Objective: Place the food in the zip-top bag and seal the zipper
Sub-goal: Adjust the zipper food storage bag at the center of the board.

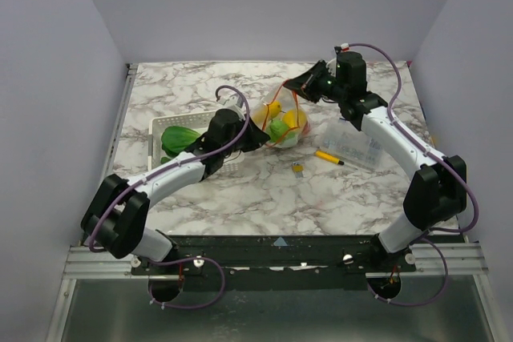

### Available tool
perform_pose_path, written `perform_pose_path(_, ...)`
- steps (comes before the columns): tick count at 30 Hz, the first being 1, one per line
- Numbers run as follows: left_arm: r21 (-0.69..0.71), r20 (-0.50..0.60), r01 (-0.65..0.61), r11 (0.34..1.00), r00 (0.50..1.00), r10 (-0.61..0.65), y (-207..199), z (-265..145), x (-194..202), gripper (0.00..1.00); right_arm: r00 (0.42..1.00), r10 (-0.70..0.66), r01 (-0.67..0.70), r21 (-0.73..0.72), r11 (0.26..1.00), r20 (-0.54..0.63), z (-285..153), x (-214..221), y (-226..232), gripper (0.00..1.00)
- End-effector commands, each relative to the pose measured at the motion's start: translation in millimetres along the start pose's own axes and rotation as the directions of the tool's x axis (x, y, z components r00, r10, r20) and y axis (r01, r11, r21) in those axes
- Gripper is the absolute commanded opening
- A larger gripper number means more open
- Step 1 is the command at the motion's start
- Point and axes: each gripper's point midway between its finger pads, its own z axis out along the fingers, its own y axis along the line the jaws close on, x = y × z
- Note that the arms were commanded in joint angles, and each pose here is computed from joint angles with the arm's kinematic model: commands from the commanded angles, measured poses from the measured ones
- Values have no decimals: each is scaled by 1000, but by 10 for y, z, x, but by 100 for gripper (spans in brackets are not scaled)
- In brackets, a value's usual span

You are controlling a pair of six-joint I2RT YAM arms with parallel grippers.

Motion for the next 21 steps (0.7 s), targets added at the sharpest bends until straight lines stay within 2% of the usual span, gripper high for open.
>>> perform_pose_path(1, 49, -19, 13, 999, 1000, -12, -191, 21, -77, 0, 997, -77, 79, -64, 995, 31, -113, -105, 280, 1)
perform_pose_path(2, 77, -44, 25, 997, 999, -22, -281, -21, -76, 0, 991, -134, 136, -82, 987, 26, -112, -100, 307, 1)
perform_pose_path(4, 165, -86, 68, 984, 995, -55, -572, -161, -118, 0, 938, -346, 346, -137, 928, 26, -102, -84, 363, 1)
perform_pose_path(5, 217, -109, 111, 970, 990, -88, -745, -254, -149, 0, 883, -469, 469, -124, 875, 26, -85, -76, 318, 1)
perform_pose_path(7, 312, -121, 171, 935, 983, -139, -1079, -451, -294, 0, 779, -627, 627, -53, 778, 19, -39, -144, 208, 1)
perform_pose_path(9, 339, -109, 201, 919, 979, -174, -1278, -562, -466, 0, 725, -688, 688, 14, 725, 3, -13, -226, 119, 1)
perform_pose_path(12, 285, -87, 284, 915, 959, -270, -1218, -493, -613, 0, 716, -698, 697, -62, 714, 14, -10, -142, 278, 1)
perform_pose_path(16, 159, -115, 507, 847, 862, -494, -698, -242, -487, 0, 754, -657, 653, -113, 749, 0, 107, 46, 212, 1)
perform_pose_path(18, 158, -124, 549, 821, 836, -535, -583, -136, -446, 0, 756, -654, 651, -74, 756, -27, 221, 64, 35, 1)
perform_pose_path(21, 207, -194, 546, 812, 836, -512, -677, -52, -509, 0, 740, -671, 672, -1, 741, -45, 311, -43, -51, 1)
